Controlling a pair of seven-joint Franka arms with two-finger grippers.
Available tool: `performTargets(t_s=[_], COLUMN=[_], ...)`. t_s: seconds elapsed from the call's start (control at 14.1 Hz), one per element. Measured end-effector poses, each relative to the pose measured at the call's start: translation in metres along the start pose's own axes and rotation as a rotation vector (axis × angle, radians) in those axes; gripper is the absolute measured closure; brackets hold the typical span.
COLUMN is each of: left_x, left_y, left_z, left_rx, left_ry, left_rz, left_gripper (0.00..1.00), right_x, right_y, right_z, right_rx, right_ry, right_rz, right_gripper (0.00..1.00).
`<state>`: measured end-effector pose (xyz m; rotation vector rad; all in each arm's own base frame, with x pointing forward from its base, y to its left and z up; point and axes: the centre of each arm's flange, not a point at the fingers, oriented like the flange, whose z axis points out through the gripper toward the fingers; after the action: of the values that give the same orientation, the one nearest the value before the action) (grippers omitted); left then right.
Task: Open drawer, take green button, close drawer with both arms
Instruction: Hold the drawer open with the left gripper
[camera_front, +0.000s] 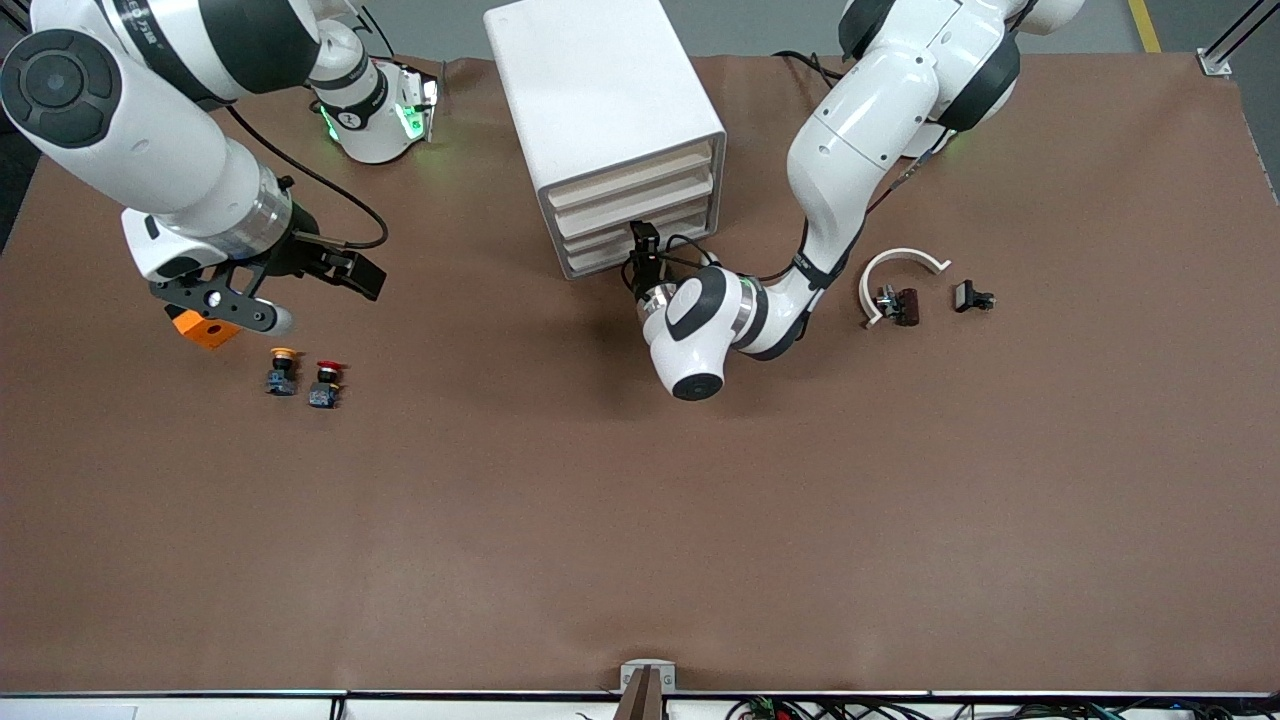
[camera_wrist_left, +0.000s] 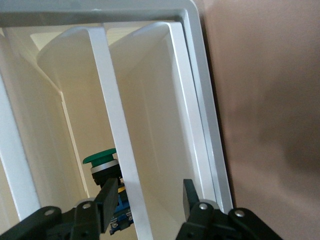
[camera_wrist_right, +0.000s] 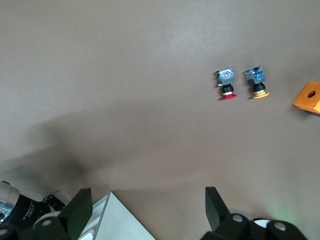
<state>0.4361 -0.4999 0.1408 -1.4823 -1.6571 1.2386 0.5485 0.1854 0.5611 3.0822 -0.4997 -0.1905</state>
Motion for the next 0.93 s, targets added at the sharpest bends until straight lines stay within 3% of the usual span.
performTargets(t_s=[0.43, 0.5, 0.57, 0.64, 0.78, 0.93], left_x=[-0.006, -0.007, -0.007, -0.007, -0.007, -0.007], left_y=[0.001, 0.002, 0.003, 0.004, 0.001, 0.0], left_z=[0.023, 0.026, 0.028, 0.028, 0.027, 0.026], left_rx=[0.025, 0.034, 0.04, 0.043, 0.064, 0.067], left_ry=[0.026, 0.02, 0.015, 0.012, 0.01, 0.01], left_rz=[0.0, -0.001, -0.003, -0.004, -0.005, -0.014], left_gripper=[0.44, 0.52, 0.52, 0.58, 0.77, 0.83], right_x=[0.0, 0.0, 0.0, 0.0, 0.0, 0.001], right_y=[0.0, 0.0, 0.0, 0.0, 0.0, -0.001], right_z=[0.0, 0.001, 0.001, 0.001, 0.002, 0.002], right_rx=[0.0, -0.001, -0.001, -0.002, -0.002, 0.003], right_ry=[-0.001, -0.001, -0.002, -0.002, -0.002, 0.004], right_rz=[0.0, 0.0, 0.0, 0.0, 0.0, 0.0], right_gripper=[0.0, 0.0, 0.0, 0.0, 0.0, 0.0])
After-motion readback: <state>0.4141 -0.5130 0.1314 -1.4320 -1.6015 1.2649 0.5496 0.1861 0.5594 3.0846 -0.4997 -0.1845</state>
